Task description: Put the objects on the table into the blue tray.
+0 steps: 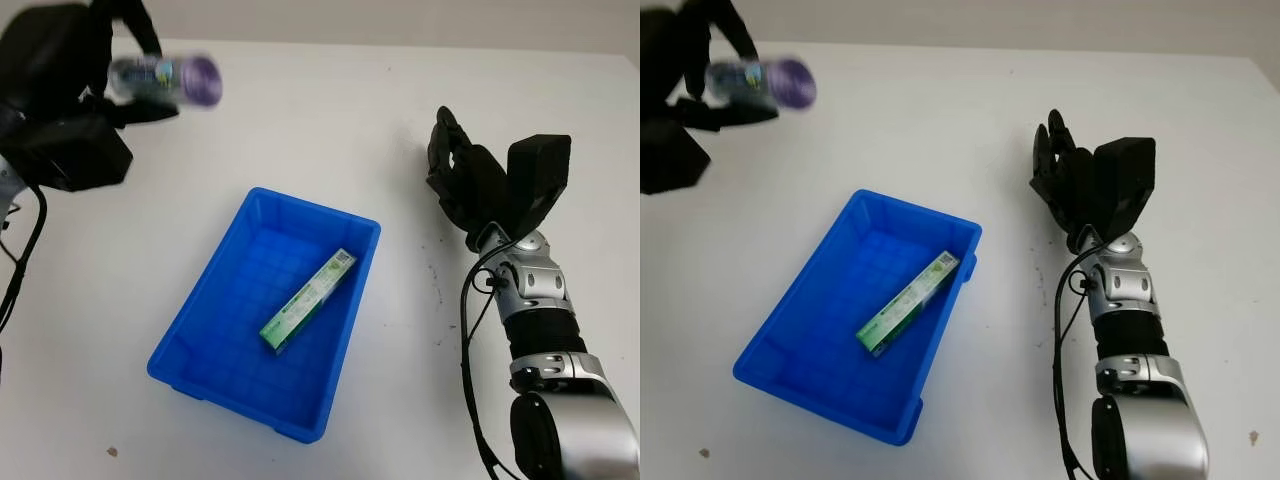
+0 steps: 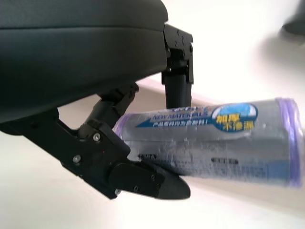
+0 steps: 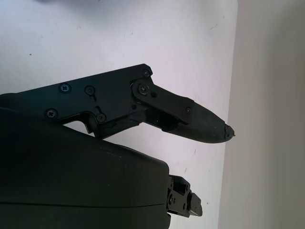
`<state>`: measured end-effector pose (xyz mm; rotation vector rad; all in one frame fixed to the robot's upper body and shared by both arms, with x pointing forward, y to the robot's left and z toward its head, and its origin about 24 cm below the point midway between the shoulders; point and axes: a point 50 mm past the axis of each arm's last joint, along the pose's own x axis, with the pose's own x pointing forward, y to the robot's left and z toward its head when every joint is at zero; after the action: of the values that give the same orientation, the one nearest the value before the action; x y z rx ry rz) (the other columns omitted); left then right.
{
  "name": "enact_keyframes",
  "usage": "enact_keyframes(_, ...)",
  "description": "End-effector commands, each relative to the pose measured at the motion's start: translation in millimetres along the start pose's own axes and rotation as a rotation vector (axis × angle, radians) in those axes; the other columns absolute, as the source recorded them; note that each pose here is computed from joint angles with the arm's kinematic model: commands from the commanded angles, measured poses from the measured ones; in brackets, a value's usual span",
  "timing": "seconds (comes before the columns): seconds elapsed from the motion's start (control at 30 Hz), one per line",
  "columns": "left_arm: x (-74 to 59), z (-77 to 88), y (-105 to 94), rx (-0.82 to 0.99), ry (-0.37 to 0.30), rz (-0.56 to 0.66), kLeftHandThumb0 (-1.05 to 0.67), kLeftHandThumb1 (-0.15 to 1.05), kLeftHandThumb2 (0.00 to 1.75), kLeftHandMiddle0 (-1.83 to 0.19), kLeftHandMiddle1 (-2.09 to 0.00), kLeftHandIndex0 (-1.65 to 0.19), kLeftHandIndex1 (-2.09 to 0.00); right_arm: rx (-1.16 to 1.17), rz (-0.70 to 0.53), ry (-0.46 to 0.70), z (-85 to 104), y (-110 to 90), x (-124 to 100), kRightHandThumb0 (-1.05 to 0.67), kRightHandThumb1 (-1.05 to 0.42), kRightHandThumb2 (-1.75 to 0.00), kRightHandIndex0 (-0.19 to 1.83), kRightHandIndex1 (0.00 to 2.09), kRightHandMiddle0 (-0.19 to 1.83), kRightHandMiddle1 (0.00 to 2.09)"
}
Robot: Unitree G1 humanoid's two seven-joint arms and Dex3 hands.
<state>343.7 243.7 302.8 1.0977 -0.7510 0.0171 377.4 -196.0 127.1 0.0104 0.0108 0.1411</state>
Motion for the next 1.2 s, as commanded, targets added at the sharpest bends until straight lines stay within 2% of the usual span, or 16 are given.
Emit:
enact_keyframes(0.0, -2.9, 22.5, 3.6, -0.081, -0.059, -0.014, -0.44, 1.05, 0.49, -1.02, -2.09, -0.55, -2.09, 0.01, 0.002, -0.022, 4.7, 1, 0, -0.65, -1.05, -0.76, -0.19, 0.0, -0.19, 0.0)
enact_keyframes(0.13, -11.0, 51.9, 2.3, -0.216, -0.116, -0.088, -0.41, 1.05, 0.5, -0.87, -2.09, -0.53, -2.09, 0.009, 0.003, -0.028, 4.6, 2, 0, -0.65, -1.05, -0.76, -0.19, 0.0, -0.19, 0.0)
enact_keyframes(0.3, -22.5, 74.4, -4.2, -0.316, -0.119, -0.256, -0.44, 1.05, 0.5, -0.82, -2.09, -0.48, -2.09, 0.004, 0.002, -0.026, 4.3, 2, -1, -0.65, -1.05, -0.75, -0.19, 0.0, -0.19, 0.0)
enact_keyframes(0.4, -29.9, 84.0, -9.6, -0.326, -0.089, -0.388, -0.44, 1.05, 0.51, -0.82, -2.09, -0.39, -2.09, 0.004, -0.002, -0.031, 5.1, 2, -1, -0.65, -1.05, -0.75, -0.19, 0.0, -0.19, 0.0)
enact_keyframes(0.5, -35.8, 88.1, -16.1, -0.334, -0.022, -0.495, -0.41, 1.05, 0.49, -0.85, -2.09, -0.38, -2.09, 0.005, -0.008, -0.032, 5.3, 3, -1, -0.65, -1.05, -0.74, -0.19, 0.0, -0.19, 0.0)
enact_keyframes(0.6, -41.7, 90.3, -23.6, -0.293, 0.018, -0.578, -0.34, 1.05, 0.45, -0.98, -2.09, -0.47, -2.09, 0.0, -0.015, -0.029, 5.2, 3, -1, -0.65, -1.05, -0.75, -0.19, 0.0, -0.19, 0.0)
enact_keyframes(0.63, -43.3, 90.2, -25.6, -0.249, 0.051, -0.614, -0.33, 1.05, 0.42, -0.98, -2.09, -0.44, -2.09, -0.001, -0.017, -0.028, 5.0, 3, -1, -0.65, -1.05, -0.75, -0.19, 0.0, -0.19, 0.0)
enact_keyframes(0.7, -44.8, 89.8, -27.1, -0.185, 0.104, -0.661, -0.35, 1.05, 0.39, -0.88, -2.09, -0.28, -2.09, -0.002, -0.019, -0.027, 4.6, 3, -1, -0.65, -1.05, -0.75, -0.19, 0.0, -0.19, 0.0)
enact_keyframes(0.73, -45.1, 89.7, -27.8, -0.155, 0.126, -0.689, -0.38, 1.05, 0.37, -0.63, -2.09, -0.12, -2.09, -0.003, -0.02, -0.026, 4.4, 2, -1, -0.65, -1.05, -0.74, -0.19, 0.0, -0.19, 0.0)
enact_keyframes(0.8, -45.7, 88.8, -30.8, -0.097, 0.151, -0.756, -0.41, 1.05, 0.34, -0.35, -2.09, 0.09, -2.05, -0.003, -0.02, -0.026, 4.2, 2, -2, -0.65, -1.05, -0.73, -0.19, 0.0, -0.19, 0.0)
enact_keyframes(0.83, -45.9, 88.3, -32.2, -0.077, 0.157, -0.784, -0.44, 1.05, 0.33, -0.21, -1.45, 0.12, -1.56, -0.003, -0.02, -0.025, 4.3, 3, -2, -0.65, -1.05, -0.73, -0.19, 0.0, -0.19, 0.0)
enact_keyframes(0.9, -46.1, 87.4, -34.9, -0.04, 0.168, -0.84, -0.48, 1.05, 0.32, -0.2, -0.83, 0.1, -1.09, -0.006, -0.02, -0.022, 4.3, 3, -2, -0.65, -1.05, -0.73, -0.19, 0.0, -0.19, 0.0)
enact_keyframes(0.93, -45.9, 87.3, -36.6, -0.039, 0.166, -0.856, -0.49, 1.05, 0.3, -0.2, -0.43, 0.07, -0.74, -0.007, -0.019, -0.02, 4.1, 2, -2, -0.65, -1.05, -0.73, -0.19, 0.0, -0.19, 0.0)
enact_keyframes(1.0, -44.9, 86.5, -39.8, -0.062, 0.159, -0.891, -0.48, 1.05, 0.25, -0.15, -0.16, 0.09, -0.46, -0.009, -0.01, -0.017, 3.6, 2, -2, -0.65, -1.05, -0.72, -0.19, 0.0, -0.19, 0.0)
enact_keyframes(1.03, -44.4, 86.1, -40.7, -0.074, 0.154, -0.901, -0.47, 1.05, 0.24, -0.05, -0.08, 0.15, -0.29, -0.013, -0.006, -0.017, 3.5, 2, -2, -0.65, -1.05, -0.73, -0.19, 0.0, -0.19, 0.0)
enact_keyframes(1.17, -41.4, 84.1, -40.1, -0.107, 0.129, -0.91, -0.46, 1.05, 0.26, 0.04, -0.03, 0.19, -0.09, 0.001, -0.014, -0.015, 3.0, 2, -2, -0.66, -1.05, -0.72, -0.19, 0.0, -0.19, 0.0)
